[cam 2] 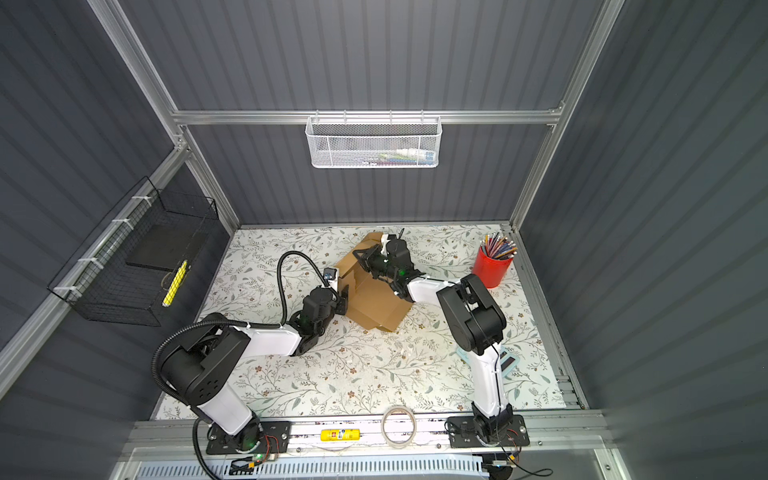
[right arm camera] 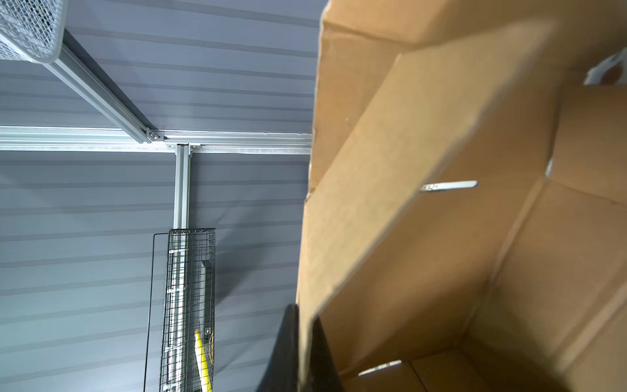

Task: Fold the paper box

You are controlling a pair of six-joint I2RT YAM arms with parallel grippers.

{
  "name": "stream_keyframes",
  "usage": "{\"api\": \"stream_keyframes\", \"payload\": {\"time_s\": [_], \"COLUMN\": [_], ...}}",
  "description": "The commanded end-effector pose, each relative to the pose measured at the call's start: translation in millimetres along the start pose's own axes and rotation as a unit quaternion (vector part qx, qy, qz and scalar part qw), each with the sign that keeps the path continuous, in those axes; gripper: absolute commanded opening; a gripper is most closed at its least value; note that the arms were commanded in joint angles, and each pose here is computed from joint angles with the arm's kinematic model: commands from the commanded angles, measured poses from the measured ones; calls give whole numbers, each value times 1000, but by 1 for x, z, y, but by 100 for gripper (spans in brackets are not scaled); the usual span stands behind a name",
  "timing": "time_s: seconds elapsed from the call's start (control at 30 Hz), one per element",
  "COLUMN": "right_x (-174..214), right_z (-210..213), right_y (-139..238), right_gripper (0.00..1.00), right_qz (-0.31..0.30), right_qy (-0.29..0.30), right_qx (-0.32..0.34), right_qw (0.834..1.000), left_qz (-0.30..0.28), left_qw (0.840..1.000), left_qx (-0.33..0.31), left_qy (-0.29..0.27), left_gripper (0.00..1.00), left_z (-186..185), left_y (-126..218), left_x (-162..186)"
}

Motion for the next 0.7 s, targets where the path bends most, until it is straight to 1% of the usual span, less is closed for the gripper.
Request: {"api": "stream_keyframes", "payload": {"time_s": [0.0,0.4,0.67], "right_x": [19,20,20], "right_z": [-20,-26,-27], "right_y": [4,6,6], "right_gripper": [0,0,0], "right_qz": [28,20,19], "right_qy": [-17,-22,-24], "right_qx": [34,41,44], "right_qw": [999,999,999], "left_qz": [-31,-51,-64], "left_qw": [999,997,996], "left_qx": [-23,-44,-57], "left_qy": [20,27,34], "left_gripper": [57,58,59], "left_z": [7,8,4], "left_y": [1,5,0], "left_x": [-8,-13,-14]}}
Point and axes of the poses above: each gripper's point midway between its finger pads, its own y axis back along the fingers, its own z axis along the line the jaws close on, x = y × z, the point moved 2 cm from there along y, back along the fingers, and after that the axes turned 14 degrees about y, right-handed, at the moved point
